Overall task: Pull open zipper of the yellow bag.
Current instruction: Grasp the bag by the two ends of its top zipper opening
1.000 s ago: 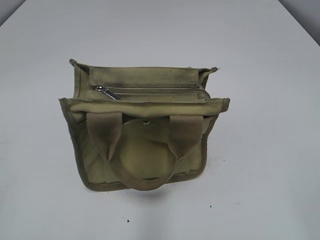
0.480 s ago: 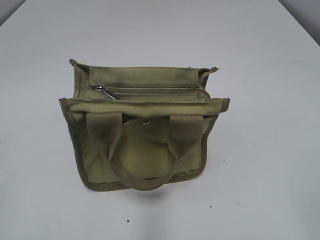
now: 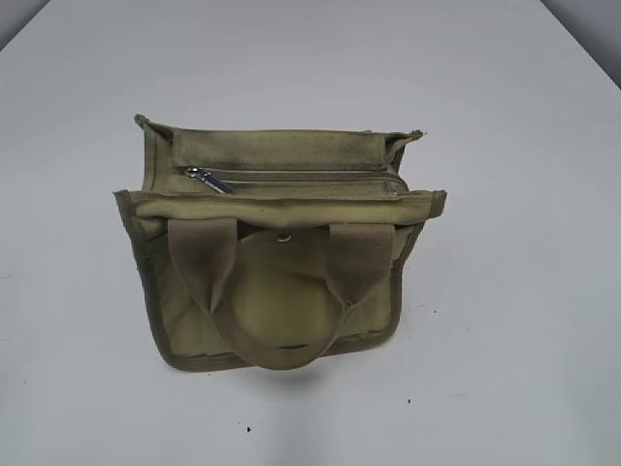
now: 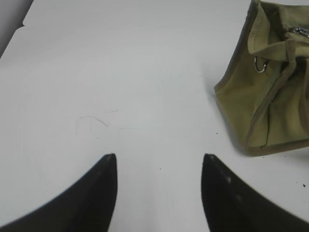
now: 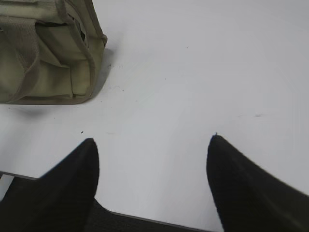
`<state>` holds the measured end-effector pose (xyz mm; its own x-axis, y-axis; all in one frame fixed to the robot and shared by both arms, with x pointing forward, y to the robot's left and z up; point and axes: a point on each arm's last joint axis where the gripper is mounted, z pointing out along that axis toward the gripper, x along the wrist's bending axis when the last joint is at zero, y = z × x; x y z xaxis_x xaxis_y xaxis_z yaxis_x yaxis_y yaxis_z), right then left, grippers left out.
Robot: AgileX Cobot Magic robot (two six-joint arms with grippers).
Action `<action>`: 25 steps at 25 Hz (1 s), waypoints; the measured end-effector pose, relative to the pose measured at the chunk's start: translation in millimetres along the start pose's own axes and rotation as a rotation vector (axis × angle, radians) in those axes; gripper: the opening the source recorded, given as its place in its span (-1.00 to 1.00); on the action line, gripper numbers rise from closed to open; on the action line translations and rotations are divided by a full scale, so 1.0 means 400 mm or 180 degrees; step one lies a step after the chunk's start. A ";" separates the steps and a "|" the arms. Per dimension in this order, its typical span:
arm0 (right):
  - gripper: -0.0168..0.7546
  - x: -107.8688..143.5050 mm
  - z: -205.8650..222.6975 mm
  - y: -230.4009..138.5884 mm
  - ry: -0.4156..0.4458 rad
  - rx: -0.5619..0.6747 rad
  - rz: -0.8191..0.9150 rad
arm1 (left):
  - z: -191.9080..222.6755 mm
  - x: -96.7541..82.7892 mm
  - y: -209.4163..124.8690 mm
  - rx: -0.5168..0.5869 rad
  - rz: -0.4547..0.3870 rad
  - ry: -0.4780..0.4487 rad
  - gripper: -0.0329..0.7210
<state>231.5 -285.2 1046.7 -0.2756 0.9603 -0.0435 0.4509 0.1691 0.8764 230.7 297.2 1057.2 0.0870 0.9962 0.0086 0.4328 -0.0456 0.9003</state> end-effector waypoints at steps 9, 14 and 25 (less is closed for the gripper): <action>0.45 0.000 0.000 0.000 0.0000 0.0000 0.0000 | -0.005 -0.011 0.031 -0.0271 -0.0101 -0.0178 0.24; 0.45 -0.008 0.024 0.026 0.0008 0.0164 0.0035 | 0.034 -0.032 0.118 -0.0591 -0.0544 -0.0587 0.24; 0.45 -0.045 0.251 0.192 0.0179 0.0416 0.0014 | 0.300 -0.098 0.319 0.0907 -0.1663 -0.1599 0.24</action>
<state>356.2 -267.2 1066.9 -0.3189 0.9477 -0.0096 0.5580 0.1959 0.8064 390.3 243.6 1119.4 0.1750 0.7436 -0.6453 0.7375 0.3352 0.5863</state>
